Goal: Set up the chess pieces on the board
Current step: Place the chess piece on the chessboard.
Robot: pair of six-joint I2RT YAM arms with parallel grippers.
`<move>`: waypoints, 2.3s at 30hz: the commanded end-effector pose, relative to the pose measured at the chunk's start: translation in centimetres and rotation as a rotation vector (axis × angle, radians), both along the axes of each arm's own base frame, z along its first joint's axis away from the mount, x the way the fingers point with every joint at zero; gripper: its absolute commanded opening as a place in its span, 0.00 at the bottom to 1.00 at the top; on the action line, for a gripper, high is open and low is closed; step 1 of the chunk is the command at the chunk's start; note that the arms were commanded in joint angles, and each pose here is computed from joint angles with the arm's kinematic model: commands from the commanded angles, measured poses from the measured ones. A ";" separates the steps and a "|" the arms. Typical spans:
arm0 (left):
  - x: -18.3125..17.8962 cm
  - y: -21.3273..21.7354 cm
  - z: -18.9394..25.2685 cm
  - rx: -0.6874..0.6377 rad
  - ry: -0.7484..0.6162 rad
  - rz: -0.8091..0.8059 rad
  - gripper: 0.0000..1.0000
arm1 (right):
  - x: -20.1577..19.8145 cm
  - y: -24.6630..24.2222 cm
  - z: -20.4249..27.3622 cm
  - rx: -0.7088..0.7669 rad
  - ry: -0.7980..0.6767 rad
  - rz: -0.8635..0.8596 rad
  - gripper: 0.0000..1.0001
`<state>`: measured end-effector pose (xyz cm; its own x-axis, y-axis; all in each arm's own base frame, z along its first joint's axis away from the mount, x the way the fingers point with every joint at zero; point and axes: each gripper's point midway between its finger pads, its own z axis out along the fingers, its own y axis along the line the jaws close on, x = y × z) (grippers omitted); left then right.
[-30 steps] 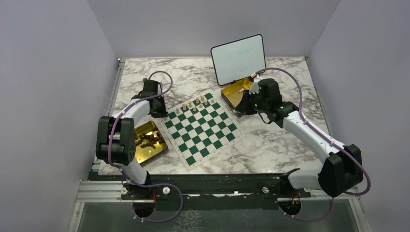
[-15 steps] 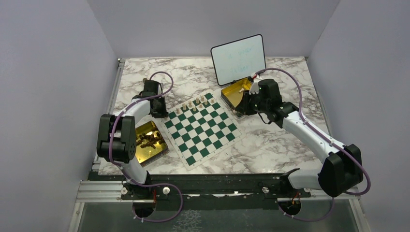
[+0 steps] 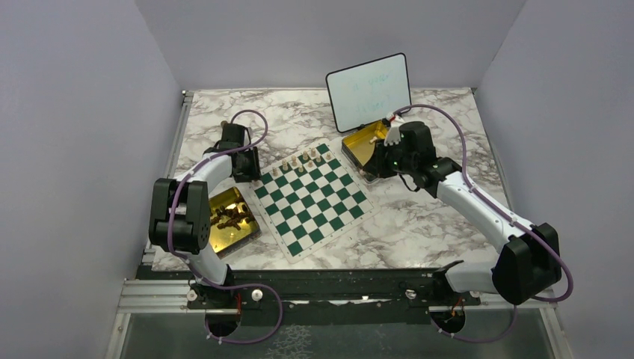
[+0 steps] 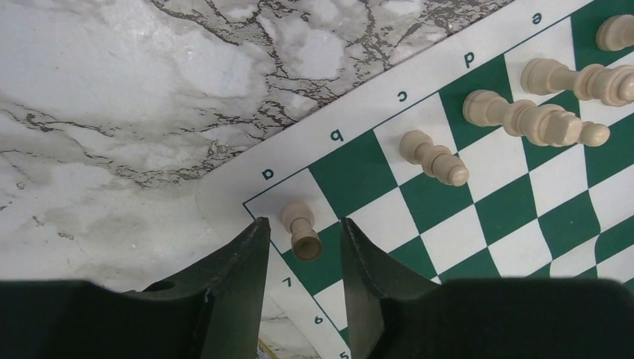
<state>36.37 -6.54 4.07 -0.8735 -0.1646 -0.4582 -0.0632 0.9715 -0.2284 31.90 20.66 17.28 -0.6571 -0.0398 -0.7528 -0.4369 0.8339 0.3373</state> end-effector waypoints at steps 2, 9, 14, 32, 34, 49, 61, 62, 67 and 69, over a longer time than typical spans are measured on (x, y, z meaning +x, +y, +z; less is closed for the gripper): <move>0.9 0.7 4.1 0.006 -0.107 0.041 0.45 | 1.0 1.1 3.1 0.034 -0.071 0.035 0.10; 1.1 -0.1 10.1 -0.051 -0.260 0.028 0.54 | 2.7 1.9 3.3 0.046 -0.077 0.014 0.10; 0.1 -1.9 13.0 -0.145 -0.339 -0.039 0.61 | 4.8 2.5 2.4 -0.006 -0.066 -0.001 0.10; -4.0 -3.8 12.9 -0.261 -0.468 -0.126 0.99 | 13.3 7.6 -2.4 -0.162 -0.074 -0.021 0.10; -4.0 -3.8 13.3 -0.259 -0.480 -0.128 0.99 | 14.0 8.1 -2.9 -0.186 -0.073 -0.020 0.10; -3.8 -3.4 14.2 -0.240 -0.507 -0.114 0.99 | 17.1 11.0 -7.1 -0.322 -0.069 -0.034 0.10; -3.8 -3.2 14.3 -0.229 -0.511 -0.113 0.99 | 17.8 12.2 -10.0 -0.377 -0.034 -0.029 0.10; -3.9 -3.2 14.4 -0.229 -0.512 -0.113 0.99 | 17.7 12.2 -10.3 -0.380 -0.027 -0.026 0.10; -3.9 -3.2 14.4 -0.227 -0.513 -0.113 0.99 | 17.5 12.4 -11.2 -0.400 -0.002 -0.022 0.10; -3.8 -3.0 14.3 -0.218 -0.508 -0.109 0.99 | 17.5 12.5 -11.5 -0.408 0.000 -0.019 0.10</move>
